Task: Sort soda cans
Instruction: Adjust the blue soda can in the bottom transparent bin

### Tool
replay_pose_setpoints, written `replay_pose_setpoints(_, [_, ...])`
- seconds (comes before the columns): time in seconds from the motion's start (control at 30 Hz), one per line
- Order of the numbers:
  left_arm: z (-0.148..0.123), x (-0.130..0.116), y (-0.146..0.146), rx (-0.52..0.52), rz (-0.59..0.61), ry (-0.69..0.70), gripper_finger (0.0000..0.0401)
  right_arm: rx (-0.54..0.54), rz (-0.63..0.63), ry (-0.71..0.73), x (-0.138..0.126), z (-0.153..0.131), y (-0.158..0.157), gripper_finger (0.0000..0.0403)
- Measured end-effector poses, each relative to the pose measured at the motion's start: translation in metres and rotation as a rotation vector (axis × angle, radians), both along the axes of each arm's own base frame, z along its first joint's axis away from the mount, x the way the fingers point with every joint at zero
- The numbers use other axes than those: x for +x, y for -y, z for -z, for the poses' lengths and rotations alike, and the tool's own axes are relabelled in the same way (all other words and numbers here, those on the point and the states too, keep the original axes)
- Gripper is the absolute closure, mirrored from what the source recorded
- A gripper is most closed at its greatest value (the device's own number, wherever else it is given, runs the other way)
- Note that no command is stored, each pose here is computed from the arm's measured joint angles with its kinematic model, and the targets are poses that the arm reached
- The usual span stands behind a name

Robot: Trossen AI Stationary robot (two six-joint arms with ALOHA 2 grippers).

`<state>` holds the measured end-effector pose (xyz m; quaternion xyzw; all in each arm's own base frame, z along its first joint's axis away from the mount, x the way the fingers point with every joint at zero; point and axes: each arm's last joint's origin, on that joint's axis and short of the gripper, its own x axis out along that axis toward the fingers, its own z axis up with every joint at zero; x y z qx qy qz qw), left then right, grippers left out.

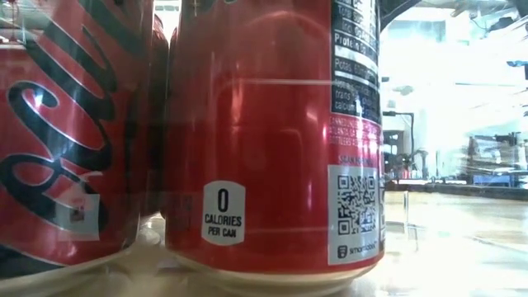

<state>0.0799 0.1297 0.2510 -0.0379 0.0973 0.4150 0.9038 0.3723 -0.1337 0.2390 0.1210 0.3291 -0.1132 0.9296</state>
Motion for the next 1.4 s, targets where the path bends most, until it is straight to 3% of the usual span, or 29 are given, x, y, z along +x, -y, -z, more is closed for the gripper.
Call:
replay_pose_setpoints(0.53, [0.001,0.000,0.000,-0.013,0.001,-0.002,0.0401,0.024,0.018,-0.068,0.018,0.038,0.010,0.0402])
replay_pose_setpoints(1.4, [0.002,0.000,0.000,-0.017,0.000,-0.005,0.0401,-0.130,0.183,-0.123,0.017,0.037,0.019,0.0403])
